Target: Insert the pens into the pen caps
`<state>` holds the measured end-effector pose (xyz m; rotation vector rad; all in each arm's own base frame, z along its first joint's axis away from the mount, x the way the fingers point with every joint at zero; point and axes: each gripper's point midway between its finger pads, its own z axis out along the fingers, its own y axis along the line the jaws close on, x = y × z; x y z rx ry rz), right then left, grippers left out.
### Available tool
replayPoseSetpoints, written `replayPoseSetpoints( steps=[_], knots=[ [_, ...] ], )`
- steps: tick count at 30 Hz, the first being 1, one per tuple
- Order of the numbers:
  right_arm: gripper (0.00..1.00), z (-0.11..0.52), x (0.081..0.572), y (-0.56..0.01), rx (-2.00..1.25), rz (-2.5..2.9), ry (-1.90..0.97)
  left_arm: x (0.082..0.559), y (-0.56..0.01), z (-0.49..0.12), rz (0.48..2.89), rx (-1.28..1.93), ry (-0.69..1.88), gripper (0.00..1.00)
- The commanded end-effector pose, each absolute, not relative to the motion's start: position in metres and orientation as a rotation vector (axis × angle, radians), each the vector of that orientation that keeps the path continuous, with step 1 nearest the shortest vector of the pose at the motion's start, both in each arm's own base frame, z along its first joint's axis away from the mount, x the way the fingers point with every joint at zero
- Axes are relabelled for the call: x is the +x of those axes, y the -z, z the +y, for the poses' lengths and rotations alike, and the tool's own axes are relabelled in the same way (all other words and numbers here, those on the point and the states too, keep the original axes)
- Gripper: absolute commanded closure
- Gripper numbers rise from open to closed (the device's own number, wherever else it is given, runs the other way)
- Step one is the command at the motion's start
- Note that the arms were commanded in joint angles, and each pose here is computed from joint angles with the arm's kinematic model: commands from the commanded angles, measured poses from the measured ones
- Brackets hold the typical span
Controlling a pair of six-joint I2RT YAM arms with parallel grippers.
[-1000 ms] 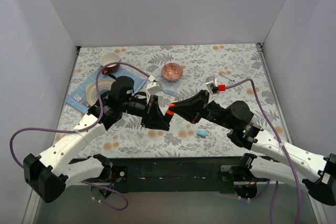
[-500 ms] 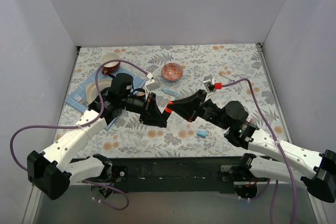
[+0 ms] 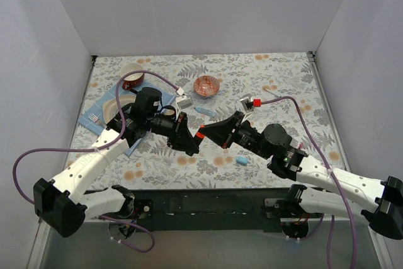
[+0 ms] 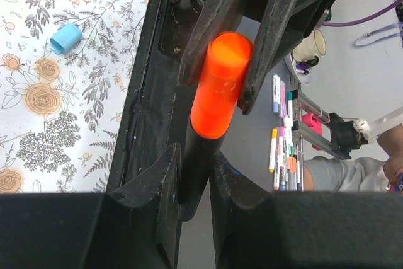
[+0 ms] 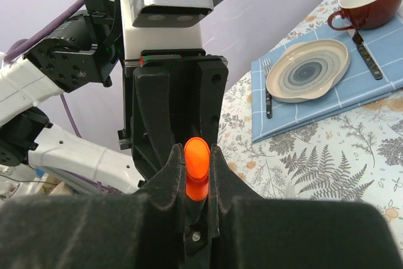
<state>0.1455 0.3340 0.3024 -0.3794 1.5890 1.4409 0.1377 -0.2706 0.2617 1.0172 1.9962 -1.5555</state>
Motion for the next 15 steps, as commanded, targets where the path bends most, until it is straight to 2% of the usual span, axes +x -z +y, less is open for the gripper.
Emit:
replayPoseSetpoints(
  steps=[1, 3, 7, 10, 12, 13, 15],
  knots=[
    [0.99, 0.307, -0.028, -0.142, -1.02, 2.391, -1.658, 0.238, -0.382, -0.278, 1.491, 0.844, 1.185, 1.0],
    [0.99, 0.308, -0.024, -0.148, -1.006, 2.351, -1.653, 0.233, -0.379, -0.279, 1.489, 0.865, 1.211, 1.0],
    [0.99, 0.319, 0.017, -0.183, -0.792, 2.196, -1.58, 0.217, -0.356, -0.283, 1.533, 0.934, 1.316, 1.0],
    [0.97, 0.324, 0.06, -0.242, -0.605, 2.008, -1.481, 0.205, -0.339, -0.285, 1.586, 0.938, 1.42, 1.0],
    [0.81, 0.316, 0.078, -0.28, -0.506, 1.924, -1.43, 0.199, -0.32, -0.283, 1.637, 0.891, 1.46, 1.0],
    [0.57, 0.309, 0.1, -0.291, -0.388, 1.885, -1.346, 0.198, -0.31, -0.282, 1.672, 0.864, 1.473, 1.0],
    [0.43, 0.291, 0.118, -0.314, -0.277, 1.807, -1.282, 0.194, -0.297, -0.28, 1.696, 0.821, 1.491, 1.0]
  ],
)
